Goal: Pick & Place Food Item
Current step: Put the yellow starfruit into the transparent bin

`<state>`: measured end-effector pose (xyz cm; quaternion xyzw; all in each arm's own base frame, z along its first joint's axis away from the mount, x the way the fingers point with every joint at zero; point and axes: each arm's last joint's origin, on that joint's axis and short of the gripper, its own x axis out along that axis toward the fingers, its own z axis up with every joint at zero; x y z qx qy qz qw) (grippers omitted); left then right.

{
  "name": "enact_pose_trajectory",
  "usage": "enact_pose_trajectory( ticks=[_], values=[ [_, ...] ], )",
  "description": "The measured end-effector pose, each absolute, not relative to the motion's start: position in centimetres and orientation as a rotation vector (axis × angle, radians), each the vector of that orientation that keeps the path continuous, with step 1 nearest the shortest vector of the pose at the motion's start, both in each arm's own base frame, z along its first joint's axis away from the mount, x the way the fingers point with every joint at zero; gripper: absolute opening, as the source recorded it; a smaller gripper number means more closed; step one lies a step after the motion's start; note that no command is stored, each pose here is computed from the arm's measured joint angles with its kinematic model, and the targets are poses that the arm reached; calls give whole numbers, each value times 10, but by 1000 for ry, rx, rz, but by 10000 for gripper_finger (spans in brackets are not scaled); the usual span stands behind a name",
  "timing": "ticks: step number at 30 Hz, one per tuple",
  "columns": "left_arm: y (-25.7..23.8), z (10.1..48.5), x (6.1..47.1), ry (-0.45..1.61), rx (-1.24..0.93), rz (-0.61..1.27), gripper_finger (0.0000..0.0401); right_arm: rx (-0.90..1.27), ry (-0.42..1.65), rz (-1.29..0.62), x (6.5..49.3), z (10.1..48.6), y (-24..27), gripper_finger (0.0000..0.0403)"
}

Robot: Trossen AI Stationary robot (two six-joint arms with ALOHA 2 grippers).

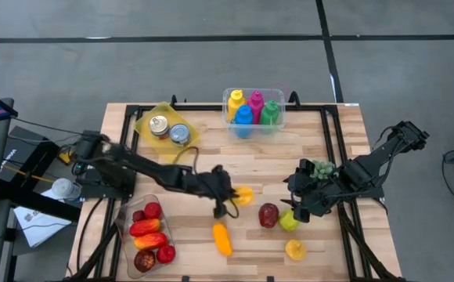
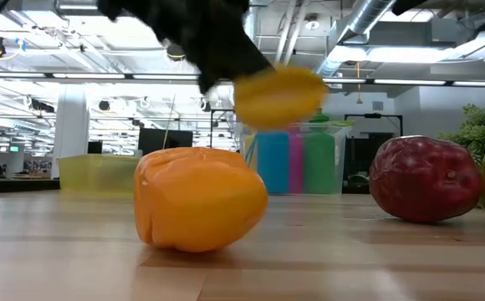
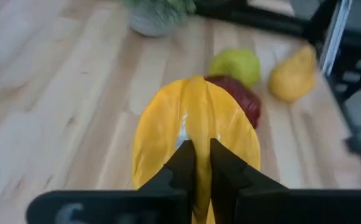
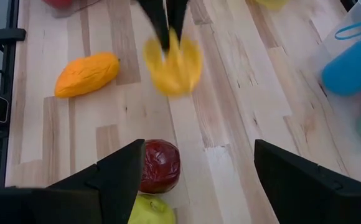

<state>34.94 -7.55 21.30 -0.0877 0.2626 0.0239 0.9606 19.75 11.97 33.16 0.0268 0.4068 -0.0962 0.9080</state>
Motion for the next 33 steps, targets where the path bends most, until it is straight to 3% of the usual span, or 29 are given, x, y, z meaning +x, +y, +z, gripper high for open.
enact_pose_trajectory(
  ticks=[6,12,17,25,33],
  values=[
    [-74,286,286,514,-436,108,11,55,839,-198,198,332,120,292],
    [-89,324,205,601,-645,61,8,54,839,-198,197,332,120,292],
    [-112,325,160,767,-826,38,8,54,839,-199,198,332,120,292],
    [-163,303,129,1002,-803,-12,7,61,838,-218,200,332,116,292],
    [-176,297,116,878,-807,101,4,59,839,-239,203,332,110,292]
  ],
)
